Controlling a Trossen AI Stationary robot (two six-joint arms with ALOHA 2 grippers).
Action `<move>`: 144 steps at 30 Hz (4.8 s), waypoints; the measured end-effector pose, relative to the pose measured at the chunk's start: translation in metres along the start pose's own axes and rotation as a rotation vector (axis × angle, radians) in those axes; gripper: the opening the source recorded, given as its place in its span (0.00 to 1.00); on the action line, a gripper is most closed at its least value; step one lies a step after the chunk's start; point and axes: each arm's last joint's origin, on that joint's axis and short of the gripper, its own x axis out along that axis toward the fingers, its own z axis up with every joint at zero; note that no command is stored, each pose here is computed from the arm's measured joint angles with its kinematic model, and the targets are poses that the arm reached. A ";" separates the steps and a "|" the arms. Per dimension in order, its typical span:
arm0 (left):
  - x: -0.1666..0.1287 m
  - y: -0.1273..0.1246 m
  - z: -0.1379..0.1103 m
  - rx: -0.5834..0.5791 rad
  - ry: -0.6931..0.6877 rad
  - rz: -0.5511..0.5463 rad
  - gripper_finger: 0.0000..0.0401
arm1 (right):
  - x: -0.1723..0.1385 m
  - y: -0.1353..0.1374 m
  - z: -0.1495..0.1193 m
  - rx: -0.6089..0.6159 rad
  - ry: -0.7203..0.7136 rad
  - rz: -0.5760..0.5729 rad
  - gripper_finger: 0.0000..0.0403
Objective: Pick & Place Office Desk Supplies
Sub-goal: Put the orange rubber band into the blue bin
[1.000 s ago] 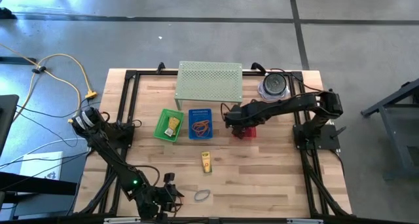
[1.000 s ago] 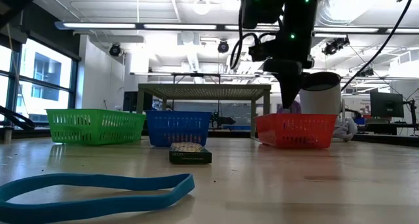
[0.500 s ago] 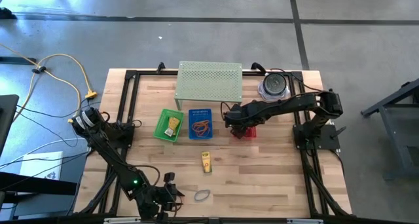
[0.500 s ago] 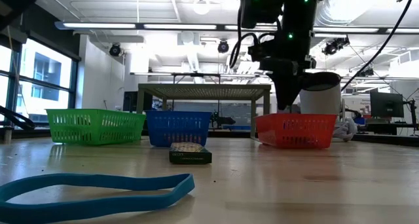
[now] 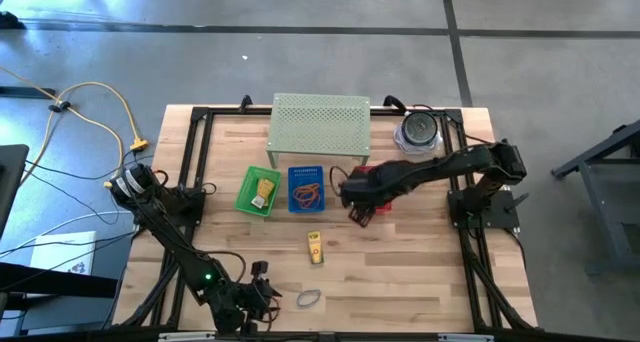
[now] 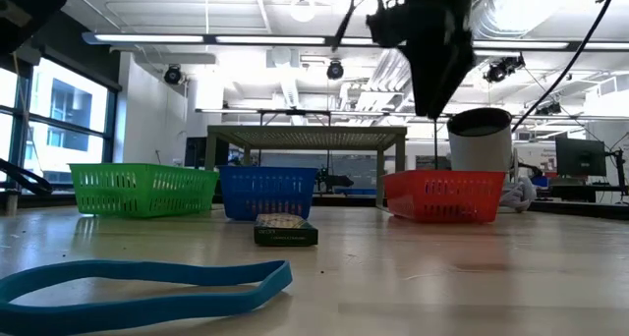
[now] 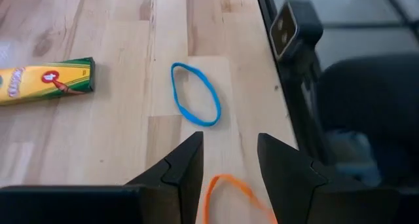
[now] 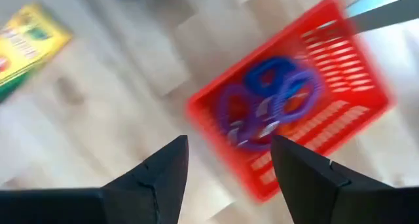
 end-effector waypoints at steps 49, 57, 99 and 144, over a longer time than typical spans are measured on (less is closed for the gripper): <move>0.018 -0.016 -0.034 -0.244 0.141 -0.066 0.35 | -0.033 0.203 -0.178 -0.315 -0.685 0.546 0.51; 0.029 -0.013 -0.040 -0.284 0.101 -0.011 0.35 | -0.033 0.202 -0.179 -0.330 -0.687 0.537 0.51; 0.046 -0.009 -0.056 -0.370 0.135 0.056 0.10 | -0.036 0.205 -0.181 -0.324 -0.700 0.568 0.51; -0.003 0.289 0.110 -0.313 0.221 0.161 0.00 | -0.030 0.207 -0.179 -0.703 -0.810 0.410 0.51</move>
